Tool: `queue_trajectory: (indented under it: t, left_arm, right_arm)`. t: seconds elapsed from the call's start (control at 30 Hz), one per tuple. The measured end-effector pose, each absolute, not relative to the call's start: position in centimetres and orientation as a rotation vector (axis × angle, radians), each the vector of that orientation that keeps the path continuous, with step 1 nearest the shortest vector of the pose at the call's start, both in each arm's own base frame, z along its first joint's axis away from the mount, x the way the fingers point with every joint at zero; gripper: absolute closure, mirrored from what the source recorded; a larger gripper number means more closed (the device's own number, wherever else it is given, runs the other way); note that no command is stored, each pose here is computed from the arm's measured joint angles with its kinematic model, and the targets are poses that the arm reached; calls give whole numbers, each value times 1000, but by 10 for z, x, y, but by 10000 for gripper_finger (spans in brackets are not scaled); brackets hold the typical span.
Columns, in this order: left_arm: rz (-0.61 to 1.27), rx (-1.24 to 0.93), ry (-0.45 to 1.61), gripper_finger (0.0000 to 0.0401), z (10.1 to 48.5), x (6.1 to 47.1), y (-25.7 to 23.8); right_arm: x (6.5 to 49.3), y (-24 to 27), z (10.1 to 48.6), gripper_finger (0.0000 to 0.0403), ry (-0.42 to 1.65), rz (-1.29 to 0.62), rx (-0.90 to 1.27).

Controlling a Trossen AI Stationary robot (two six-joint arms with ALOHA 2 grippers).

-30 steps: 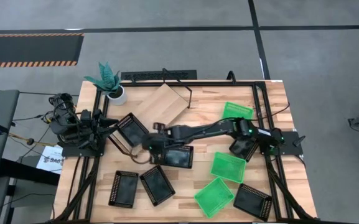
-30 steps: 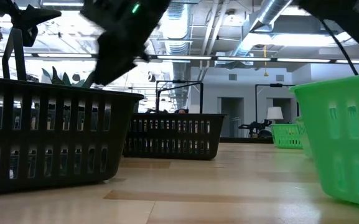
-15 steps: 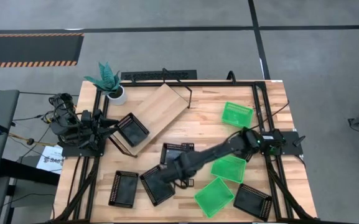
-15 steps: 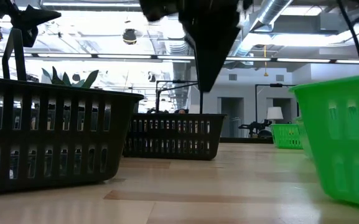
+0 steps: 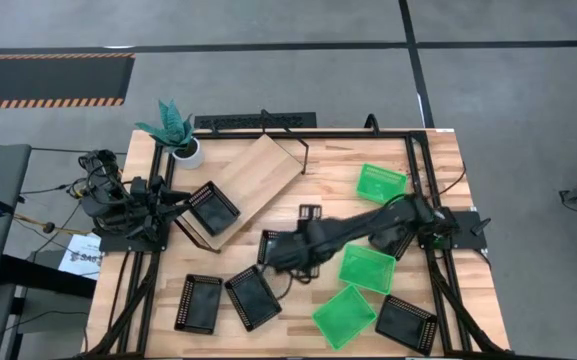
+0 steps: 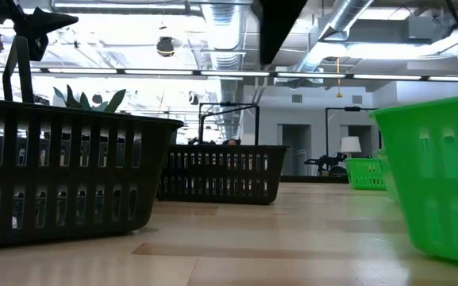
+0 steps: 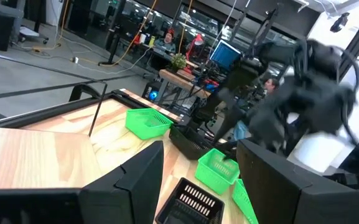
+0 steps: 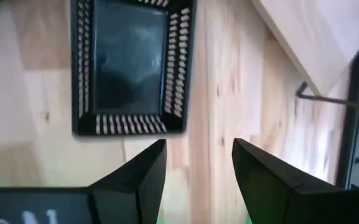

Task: Stack baskets on shelf by color
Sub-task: Stack the black bin on the top of the black bin on the shelf

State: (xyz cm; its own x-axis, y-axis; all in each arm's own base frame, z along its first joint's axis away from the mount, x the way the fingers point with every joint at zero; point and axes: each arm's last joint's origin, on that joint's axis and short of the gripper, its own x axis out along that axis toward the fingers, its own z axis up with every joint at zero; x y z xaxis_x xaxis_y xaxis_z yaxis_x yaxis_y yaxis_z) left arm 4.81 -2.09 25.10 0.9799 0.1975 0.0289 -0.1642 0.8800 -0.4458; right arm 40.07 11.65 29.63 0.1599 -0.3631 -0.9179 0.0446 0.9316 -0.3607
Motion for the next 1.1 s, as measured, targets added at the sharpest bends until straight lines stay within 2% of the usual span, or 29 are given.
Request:
queue_trajectory:
  t: [0.1,0.17,0.4,0.63,0.87,1.1]
  left_arm:
    - [191,-442,-65,207,249,48,-21]
    - [202,-440,-66,207,249,48,-21]
    - [207,-420,-62,207,249,48,-21]
    - [221,-378,-60,207,249,48,-20]
    - [226,-378,-60,207,249,48,-20]
    - [226,-378,-60,202,249,48,-20]
  right_arm:
    - [376,116,310,196,1372,-211,-302]
    - [360,120,309,202,1347,-89,-329]
    - [322,116,268,225,1220,236,-526]
    - [334,123,236,213,1058,483,-863]
    - [356,117,207,186,1052,536,-990]
    - [363,113,186,187,1097,583,-1037]
